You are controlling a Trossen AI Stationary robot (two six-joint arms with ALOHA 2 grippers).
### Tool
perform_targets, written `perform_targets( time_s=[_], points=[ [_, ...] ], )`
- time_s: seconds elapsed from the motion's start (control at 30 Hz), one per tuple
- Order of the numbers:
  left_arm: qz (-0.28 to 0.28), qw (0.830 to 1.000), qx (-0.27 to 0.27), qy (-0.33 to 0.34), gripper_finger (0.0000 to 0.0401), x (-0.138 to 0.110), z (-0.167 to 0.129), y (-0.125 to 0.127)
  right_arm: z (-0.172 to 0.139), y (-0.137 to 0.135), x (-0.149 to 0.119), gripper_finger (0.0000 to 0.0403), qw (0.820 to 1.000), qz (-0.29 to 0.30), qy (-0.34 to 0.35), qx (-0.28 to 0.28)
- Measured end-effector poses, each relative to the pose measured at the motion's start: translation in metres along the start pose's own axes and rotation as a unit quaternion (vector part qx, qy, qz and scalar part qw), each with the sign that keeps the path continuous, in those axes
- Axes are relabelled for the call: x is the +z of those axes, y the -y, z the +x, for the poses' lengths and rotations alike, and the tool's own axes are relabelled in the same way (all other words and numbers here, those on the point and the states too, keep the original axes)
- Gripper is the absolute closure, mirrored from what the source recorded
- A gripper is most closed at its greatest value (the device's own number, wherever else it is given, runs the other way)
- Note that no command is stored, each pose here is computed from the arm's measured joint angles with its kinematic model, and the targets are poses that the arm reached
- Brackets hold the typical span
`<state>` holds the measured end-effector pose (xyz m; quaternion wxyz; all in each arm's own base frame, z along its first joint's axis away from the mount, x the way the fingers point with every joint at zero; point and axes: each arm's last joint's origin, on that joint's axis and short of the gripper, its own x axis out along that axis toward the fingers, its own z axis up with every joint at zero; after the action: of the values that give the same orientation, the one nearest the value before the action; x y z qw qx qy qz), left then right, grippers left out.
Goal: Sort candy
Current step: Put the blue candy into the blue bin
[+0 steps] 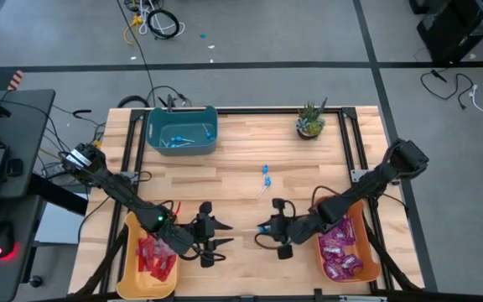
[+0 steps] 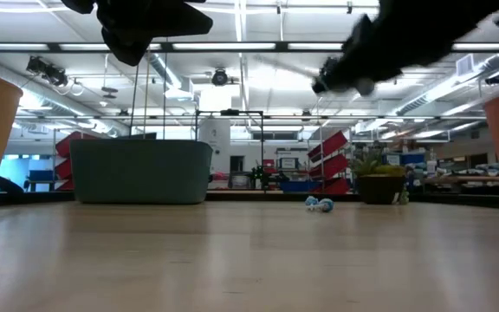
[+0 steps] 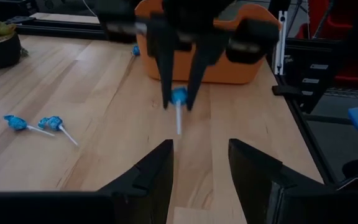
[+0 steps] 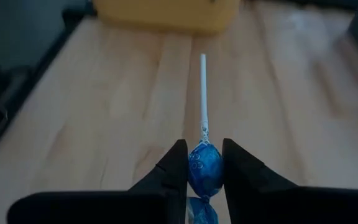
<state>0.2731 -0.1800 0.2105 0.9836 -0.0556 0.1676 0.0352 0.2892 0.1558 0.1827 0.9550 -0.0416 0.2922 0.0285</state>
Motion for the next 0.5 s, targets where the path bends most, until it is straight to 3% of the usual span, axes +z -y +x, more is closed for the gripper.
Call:
perform_targets(
  time_s=[0.23, 0.5],
  points=[
    [-0.007, 1.000, 0.011, 0.010, 0.0244, 0.005, 0.006, -0.007, -0.004, 0.009, 0.022, 0.0335, 0.997, -0.009, 0.082, -0.004],
    [-0.014, 0.999, 0.025, 0.023, 0.0244, 0.011, 0.012, -0.016, -0.002, 0.015, 0.026, 0.0334, 0.995, -0.010, 0.095, -0.005]
  ],
)
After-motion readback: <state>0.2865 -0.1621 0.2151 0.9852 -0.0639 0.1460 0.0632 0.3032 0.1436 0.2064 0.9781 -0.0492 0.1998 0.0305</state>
